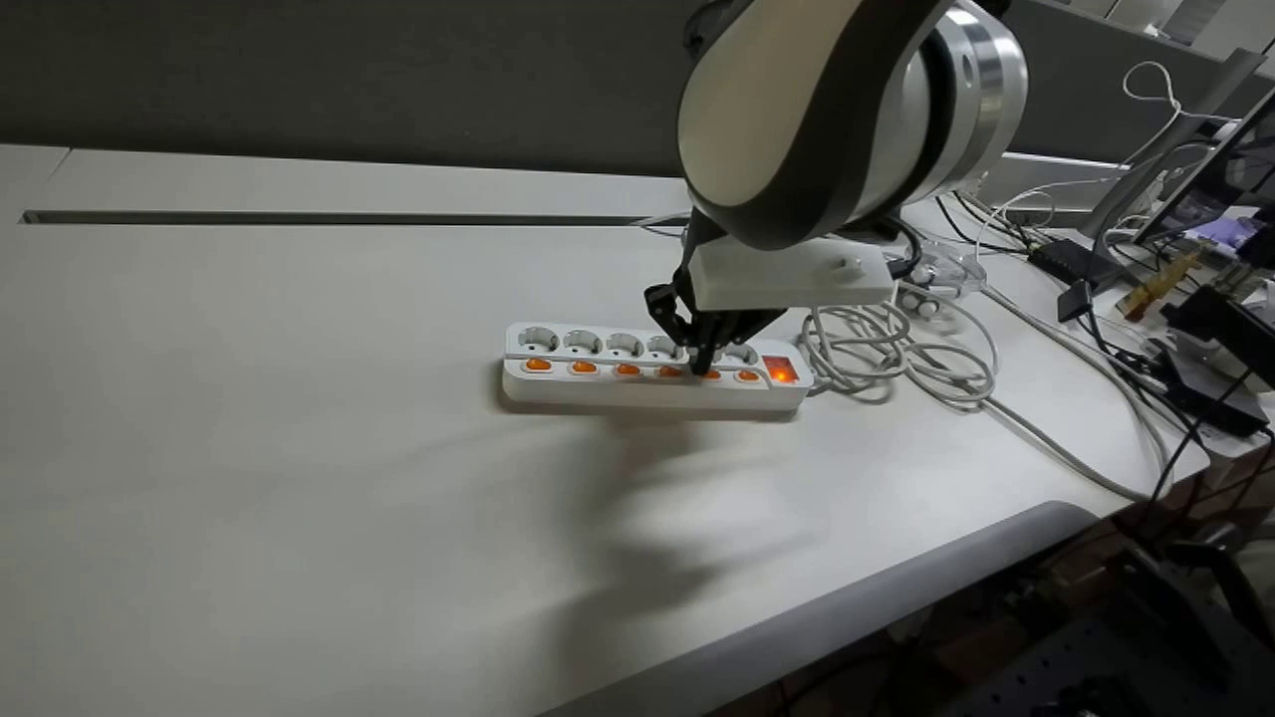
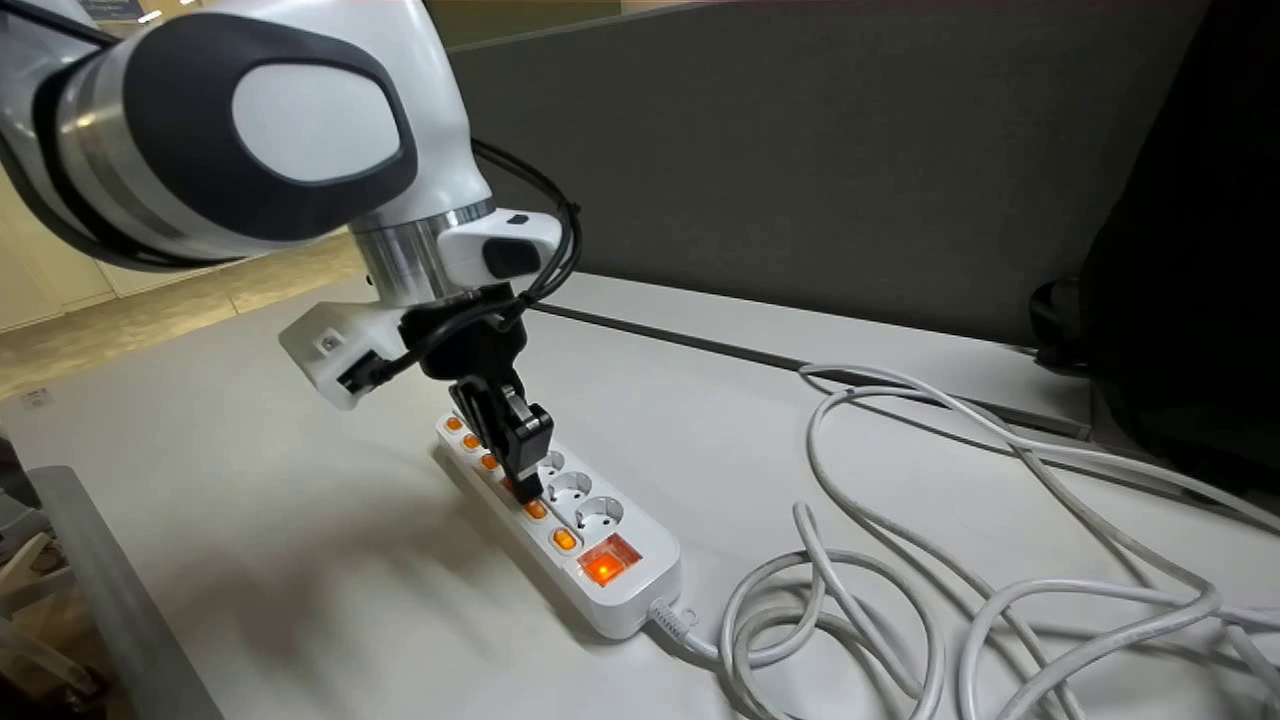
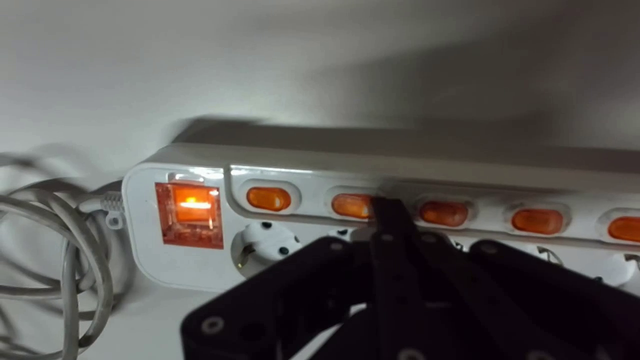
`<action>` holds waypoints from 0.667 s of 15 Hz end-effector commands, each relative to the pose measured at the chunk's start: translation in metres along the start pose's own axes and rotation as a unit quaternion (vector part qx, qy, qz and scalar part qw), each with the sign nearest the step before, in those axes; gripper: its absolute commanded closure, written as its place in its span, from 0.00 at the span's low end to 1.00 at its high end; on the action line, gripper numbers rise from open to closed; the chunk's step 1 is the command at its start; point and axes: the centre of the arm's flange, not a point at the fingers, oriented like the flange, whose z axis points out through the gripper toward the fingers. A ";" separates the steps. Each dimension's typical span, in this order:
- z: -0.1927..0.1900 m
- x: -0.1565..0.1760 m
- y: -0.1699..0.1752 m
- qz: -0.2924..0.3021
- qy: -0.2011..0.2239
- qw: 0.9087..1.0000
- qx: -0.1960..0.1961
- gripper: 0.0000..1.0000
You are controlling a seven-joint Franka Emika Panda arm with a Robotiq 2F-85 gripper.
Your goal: Turn on the second switch from the right on the adapter
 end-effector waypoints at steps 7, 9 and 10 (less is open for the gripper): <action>-0.026 -0.001 0.000 0.028 0.000 0.999 -0.018 1.00; -0.026 -0.001 0.002 0.032 -0.004 0.999 -0.017 1.00; -0.026 -0.001 0.002 0.033 -0.004 0.999 -0.015 1.00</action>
